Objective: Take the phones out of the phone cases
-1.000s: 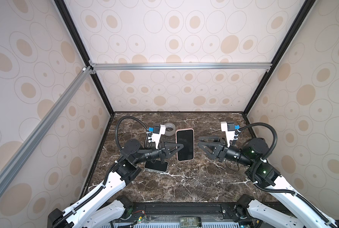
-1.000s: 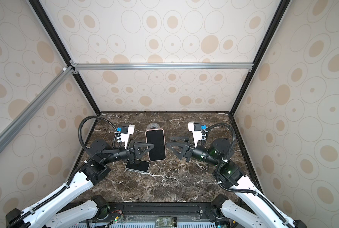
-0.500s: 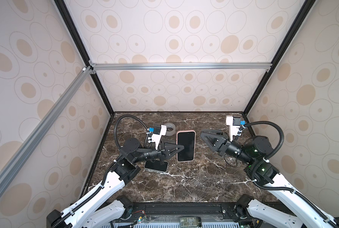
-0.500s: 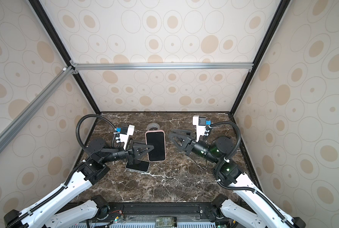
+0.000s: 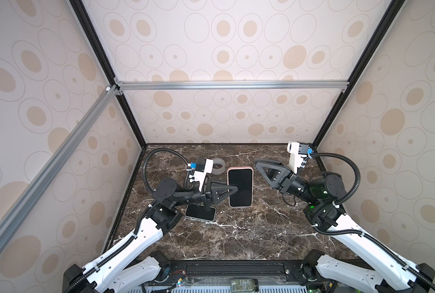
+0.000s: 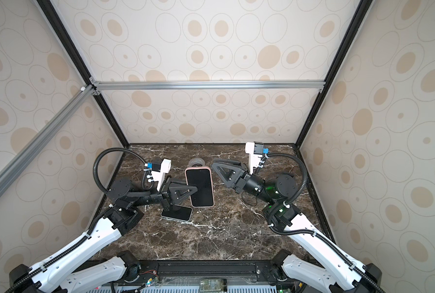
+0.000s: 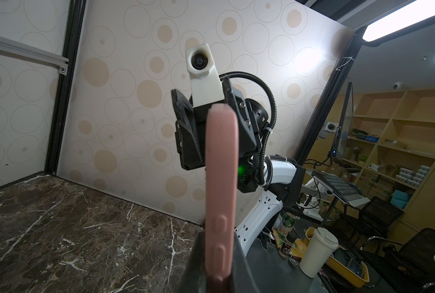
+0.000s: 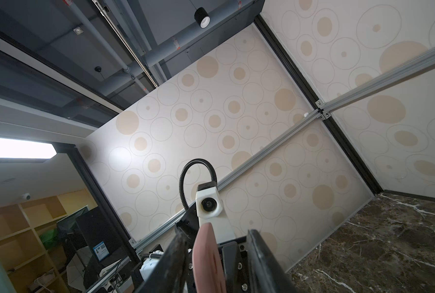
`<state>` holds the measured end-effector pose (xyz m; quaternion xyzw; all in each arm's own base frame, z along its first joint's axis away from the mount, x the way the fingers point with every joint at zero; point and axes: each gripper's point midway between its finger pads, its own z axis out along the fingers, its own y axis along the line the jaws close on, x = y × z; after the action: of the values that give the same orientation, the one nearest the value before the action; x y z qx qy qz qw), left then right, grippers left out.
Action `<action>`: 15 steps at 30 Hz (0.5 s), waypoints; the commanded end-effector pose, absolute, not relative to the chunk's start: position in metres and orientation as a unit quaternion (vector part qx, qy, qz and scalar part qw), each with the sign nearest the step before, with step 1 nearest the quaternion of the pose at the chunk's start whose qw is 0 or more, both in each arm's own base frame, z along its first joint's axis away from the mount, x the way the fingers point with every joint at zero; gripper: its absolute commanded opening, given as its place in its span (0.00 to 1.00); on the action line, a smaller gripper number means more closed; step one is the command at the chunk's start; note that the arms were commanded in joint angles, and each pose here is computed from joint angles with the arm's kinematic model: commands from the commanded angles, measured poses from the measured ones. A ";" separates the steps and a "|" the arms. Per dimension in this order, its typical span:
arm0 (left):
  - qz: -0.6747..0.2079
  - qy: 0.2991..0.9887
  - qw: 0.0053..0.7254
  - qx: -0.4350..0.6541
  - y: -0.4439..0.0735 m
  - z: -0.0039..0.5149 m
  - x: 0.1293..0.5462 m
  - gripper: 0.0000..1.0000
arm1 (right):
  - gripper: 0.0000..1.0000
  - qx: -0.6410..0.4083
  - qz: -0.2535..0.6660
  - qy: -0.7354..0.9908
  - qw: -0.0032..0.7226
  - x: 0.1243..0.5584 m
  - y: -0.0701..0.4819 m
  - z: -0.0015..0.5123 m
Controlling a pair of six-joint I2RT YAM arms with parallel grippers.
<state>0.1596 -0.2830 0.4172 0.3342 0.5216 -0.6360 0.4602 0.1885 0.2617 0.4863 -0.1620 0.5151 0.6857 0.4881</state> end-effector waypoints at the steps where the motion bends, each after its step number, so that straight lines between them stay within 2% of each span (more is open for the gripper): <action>1: -0.649 0.473 0.481 0.351 -0.277 0.443 0.147 0.00 | 0.41 -0.174 0.709 0.479 0.488 0.175 0.261 0.508; 15: -0.655 0.470 0.475 0.353 -0.278 0.439 0.145 0.00 | 0.29 -0.180 0.726 0.465 0.474 0.169 0.271 0.510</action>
<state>0.1572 -0.2845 0.4161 0.3373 0.5137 -0.6469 0.4515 0.1811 0.2762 0.4899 -0.1706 0.4961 0.7107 0.4688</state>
